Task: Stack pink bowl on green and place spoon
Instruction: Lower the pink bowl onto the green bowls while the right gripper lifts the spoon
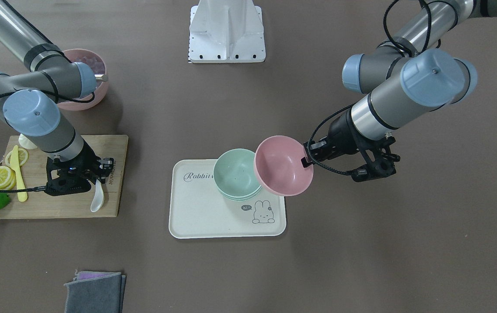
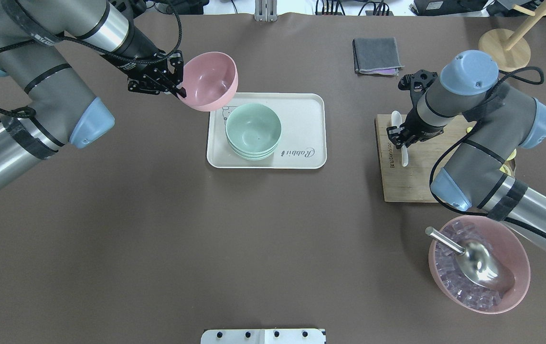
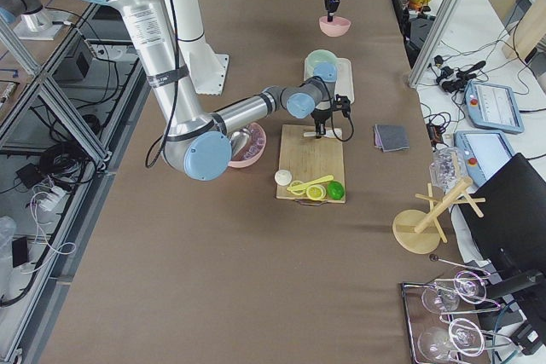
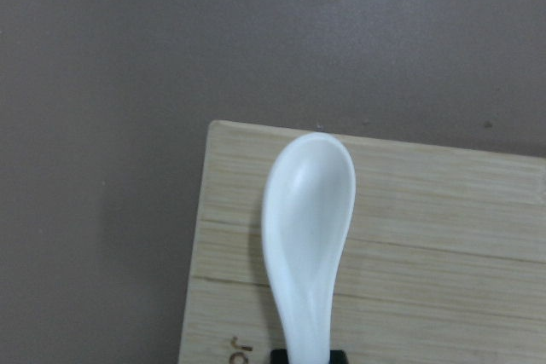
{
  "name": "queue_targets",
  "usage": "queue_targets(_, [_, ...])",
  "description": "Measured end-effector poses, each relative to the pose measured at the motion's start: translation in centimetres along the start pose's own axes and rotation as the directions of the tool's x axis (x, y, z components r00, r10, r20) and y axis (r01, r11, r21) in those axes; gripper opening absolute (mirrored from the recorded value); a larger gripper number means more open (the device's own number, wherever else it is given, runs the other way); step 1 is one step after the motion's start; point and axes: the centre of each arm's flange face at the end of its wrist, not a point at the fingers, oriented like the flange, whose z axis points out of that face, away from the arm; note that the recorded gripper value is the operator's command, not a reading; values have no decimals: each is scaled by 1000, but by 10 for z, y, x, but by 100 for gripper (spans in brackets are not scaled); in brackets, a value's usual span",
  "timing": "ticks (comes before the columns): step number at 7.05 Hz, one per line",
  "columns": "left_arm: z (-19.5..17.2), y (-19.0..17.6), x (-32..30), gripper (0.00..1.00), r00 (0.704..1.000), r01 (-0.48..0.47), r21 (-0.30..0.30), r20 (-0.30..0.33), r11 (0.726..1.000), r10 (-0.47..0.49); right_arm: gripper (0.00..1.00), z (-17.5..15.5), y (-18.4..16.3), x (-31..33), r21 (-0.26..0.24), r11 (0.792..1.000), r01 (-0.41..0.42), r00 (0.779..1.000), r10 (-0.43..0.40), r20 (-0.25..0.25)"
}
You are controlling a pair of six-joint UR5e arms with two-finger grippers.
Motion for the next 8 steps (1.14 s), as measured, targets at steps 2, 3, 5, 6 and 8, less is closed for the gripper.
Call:
queue_targets(2, [-1, 1, 5, 0, 1000, 0, 0, -5, 1000, 0, 0, -23, -12, 3, 37, 999, -14, 1000, 13, 27])
queue_targets(3, [-1, 2, 9, 0, 1000, -2, 0, -9, 1000, 2, 0, -41, -22, 10, 53, 998, -26, 999, 23, 48])
queue_targets(5, [-2, 10, 31, 0, 1000, -9, -5, -26, 1000, 9, 0, -75, -38, 31, 72, 996, -58, 995, 51, 87])
queue_targets(6, [8, 22, 47, 0, 999, -15, -3, -31, 1000, 15, 0, -95, -45, 52, 77, 993, -87, 991, 78, 107])
queue_targets(8, [28, 48, 80, 0, 999, -19, 16, -43, 1000, 20, 0, -127, -53, 101, 77, 986, -151, 980, 139, 143])
